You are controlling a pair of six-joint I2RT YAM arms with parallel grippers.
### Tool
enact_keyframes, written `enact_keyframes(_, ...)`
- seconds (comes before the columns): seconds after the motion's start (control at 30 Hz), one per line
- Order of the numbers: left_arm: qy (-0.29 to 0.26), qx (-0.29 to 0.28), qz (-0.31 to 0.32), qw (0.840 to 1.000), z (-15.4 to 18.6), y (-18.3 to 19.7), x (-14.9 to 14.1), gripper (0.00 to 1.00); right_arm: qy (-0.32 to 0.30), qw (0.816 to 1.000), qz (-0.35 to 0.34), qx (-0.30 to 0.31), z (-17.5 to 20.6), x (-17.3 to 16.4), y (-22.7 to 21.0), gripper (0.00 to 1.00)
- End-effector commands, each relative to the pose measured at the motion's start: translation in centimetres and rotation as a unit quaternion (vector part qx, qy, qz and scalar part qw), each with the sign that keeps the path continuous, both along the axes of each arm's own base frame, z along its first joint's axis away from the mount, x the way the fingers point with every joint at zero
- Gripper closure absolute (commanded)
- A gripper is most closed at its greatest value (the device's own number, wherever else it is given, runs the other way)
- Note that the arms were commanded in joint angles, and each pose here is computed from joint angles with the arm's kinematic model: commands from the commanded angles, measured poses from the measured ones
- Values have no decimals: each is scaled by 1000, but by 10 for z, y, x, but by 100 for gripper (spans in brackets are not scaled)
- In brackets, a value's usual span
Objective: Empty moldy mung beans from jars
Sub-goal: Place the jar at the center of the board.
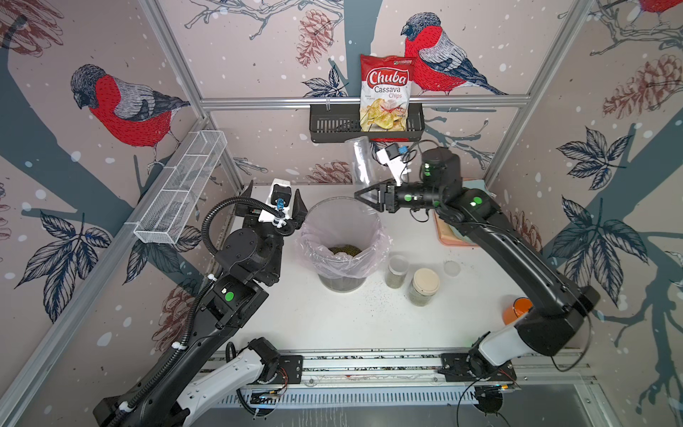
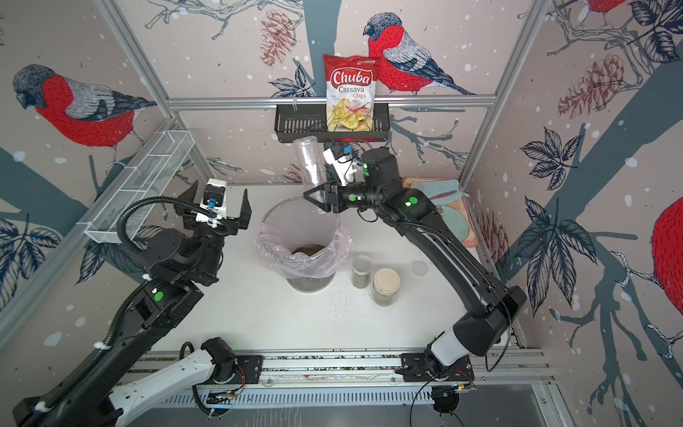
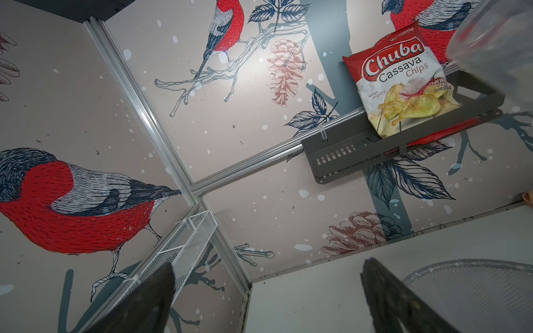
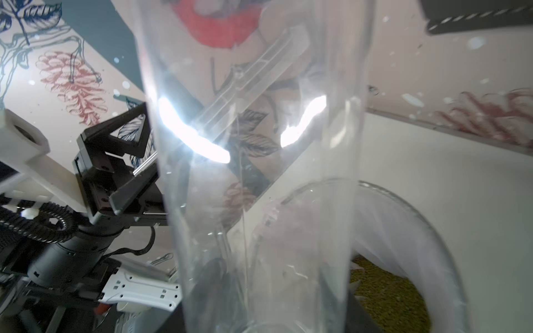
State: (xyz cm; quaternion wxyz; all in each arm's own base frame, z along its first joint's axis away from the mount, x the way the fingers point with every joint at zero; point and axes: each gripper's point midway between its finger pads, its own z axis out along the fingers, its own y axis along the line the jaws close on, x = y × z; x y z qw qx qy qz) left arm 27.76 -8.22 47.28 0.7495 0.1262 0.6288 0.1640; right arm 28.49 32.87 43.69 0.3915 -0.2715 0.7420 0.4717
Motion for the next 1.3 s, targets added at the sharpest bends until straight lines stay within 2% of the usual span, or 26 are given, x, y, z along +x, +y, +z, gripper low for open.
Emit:
enact_keyframes(0.0, -24, -50, -21, 998, 13, -3, 2, 2, -3, 996, -84, -25, -6, 21, -51, 73)
enact_keyframes(0.13, -13, -70, -33, 997, 11, -7, 9, 2, 20, 975, -208, -70, -29, 48, -125, 73)
enact_keyframes(0.27, -7, -82, -41, 996, 8, -11, 15, 2, 62, 928, -341, -133, -73, 64, -201, 73)
enact_keyframes(0.33, -2, -89, -43, 995, 5, -12, 20, 2, 81, 907, -388, -143, -90, 64, -235, 73)
enact_keyframes(0.5, 7, -115, -59, 992, 0, -19, 32, 2, 121, 860, -469, -159, -126, 59, -283, 73)
enact_keyframes(0.6, 7, -166, -73, 983, -1, -19, 36, 2, 151, 825, -518, -169, -151, 54, -307, 72)
enact_keyframes(0.7, 10, -281, -44, 959, -6, 6, 44, 1, 188, 793, -549, -185, -183, 44, -321, 73)
enact_keyframes(0.77, 30, -333, -30, 942, -16, 17, 55, 1, 213, 780, -557, -192, -205, 37, -326, 73)
enact_keyframes(0.93, 84, -332, 2, 940, -38, 18, 79, 1, 275, 735, -580, -219, -255, 11, -339, 74)
enact_keyframes(1.0, 94, -337, 21, 937, -44, 23, 85, 1, 294, 727, -578, -228, -274, 1, -339, 74)
enact_keyframes(1.13, 98, -338, -19, 936, -48, 14, 88, 1, 348, 707, -567, -238, -319, -19, -335, 75)
enact_keyframes(1.27, 91, -347, -15, 933, -51, 21, 86, 1, 379, 688, -567, -248, -347, -35, -334, 75)
